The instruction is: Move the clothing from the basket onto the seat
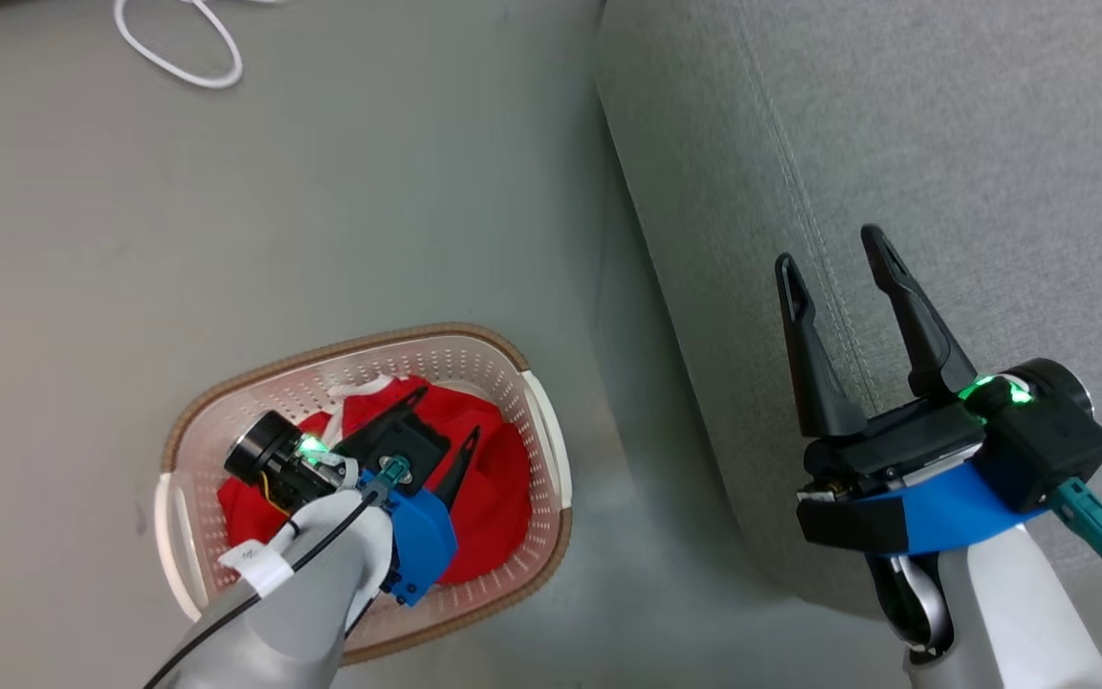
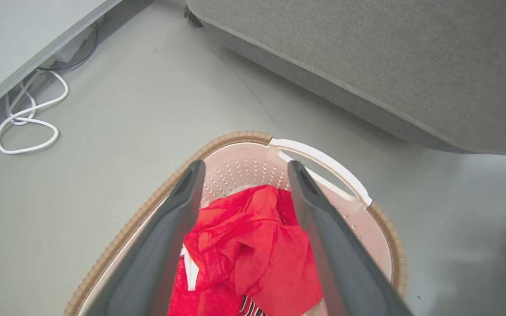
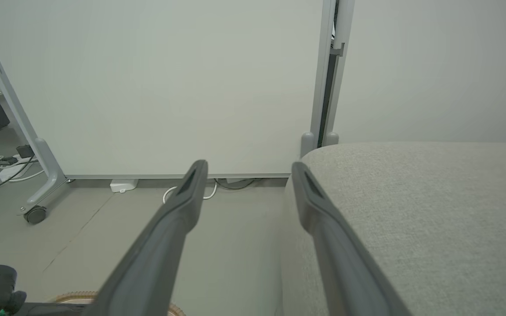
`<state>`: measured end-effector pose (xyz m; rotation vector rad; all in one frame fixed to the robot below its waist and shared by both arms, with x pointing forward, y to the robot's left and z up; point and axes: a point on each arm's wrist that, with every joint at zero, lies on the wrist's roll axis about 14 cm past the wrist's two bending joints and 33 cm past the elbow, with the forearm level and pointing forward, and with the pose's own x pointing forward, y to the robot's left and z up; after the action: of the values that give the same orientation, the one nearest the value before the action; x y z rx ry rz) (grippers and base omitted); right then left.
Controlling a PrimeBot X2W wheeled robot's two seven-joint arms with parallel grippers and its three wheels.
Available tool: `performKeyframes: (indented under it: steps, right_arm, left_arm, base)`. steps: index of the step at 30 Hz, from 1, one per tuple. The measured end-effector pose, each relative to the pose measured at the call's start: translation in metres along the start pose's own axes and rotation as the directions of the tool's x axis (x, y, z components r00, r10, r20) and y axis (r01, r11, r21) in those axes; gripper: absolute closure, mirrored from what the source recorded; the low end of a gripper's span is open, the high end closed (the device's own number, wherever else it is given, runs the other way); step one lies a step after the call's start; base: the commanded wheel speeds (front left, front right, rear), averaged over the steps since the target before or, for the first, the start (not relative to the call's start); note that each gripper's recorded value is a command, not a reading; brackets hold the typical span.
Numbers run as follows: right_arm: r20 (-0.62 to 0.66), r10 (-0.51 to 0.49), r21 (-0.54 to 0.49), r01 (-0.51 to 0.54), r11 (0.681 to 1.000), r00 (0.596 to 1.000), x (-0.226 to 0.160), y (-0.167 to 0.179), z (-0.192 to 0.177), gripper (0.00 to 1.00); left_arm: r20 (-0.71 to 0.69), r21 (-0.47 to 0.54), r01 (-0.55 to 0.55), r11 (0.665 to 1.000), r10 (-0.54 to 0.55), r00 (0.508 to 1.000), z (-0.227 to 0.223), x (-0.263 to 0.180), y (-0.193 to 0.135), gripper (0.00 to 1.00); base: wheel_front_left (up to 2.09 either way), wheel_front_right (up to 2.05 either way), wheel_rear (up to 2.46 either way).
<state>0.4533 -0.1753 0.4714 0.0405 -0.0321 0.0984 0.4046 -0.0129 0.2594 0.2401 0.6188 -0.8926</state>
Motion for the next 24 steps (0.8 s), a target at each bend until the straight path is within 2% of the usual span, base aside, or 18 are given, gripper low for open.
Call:
performKeyframes:
  steps: [5,14,24]
  right_arm:
    - [-0.026,-0.002,-0.009,0.002,1.0,1.0,0.01,-0.004,-0.016,0.0]
    - [-0.061,0.008,-0.027,-0.01,1.0,0.998,0.028,-0.007,-0.043,0.0]
    - [-0.121,0.036,-0.014,-0.038,0.999,0.992,0.04,0.0,-0.083,0.0]
  left_arm:
    - [-0.119,-0.013,0.055,0.998,-0.056,0.991,-0.04,0.014,-0.005,0.0]
    - [-0.3,-0.074,0.107,0.991,-0.125,0.946,-0.101,0.031,-0.01,0.0]
    - [-0.395,-0.115,0.131,0.985,-0.166,0.904,-0.138,0.046,-0.007,0.0]
  base:
    - [0.0,0.0,0.0]
    - [0.0,0.0,0.0]
    - [0.0,0.0,0.0]
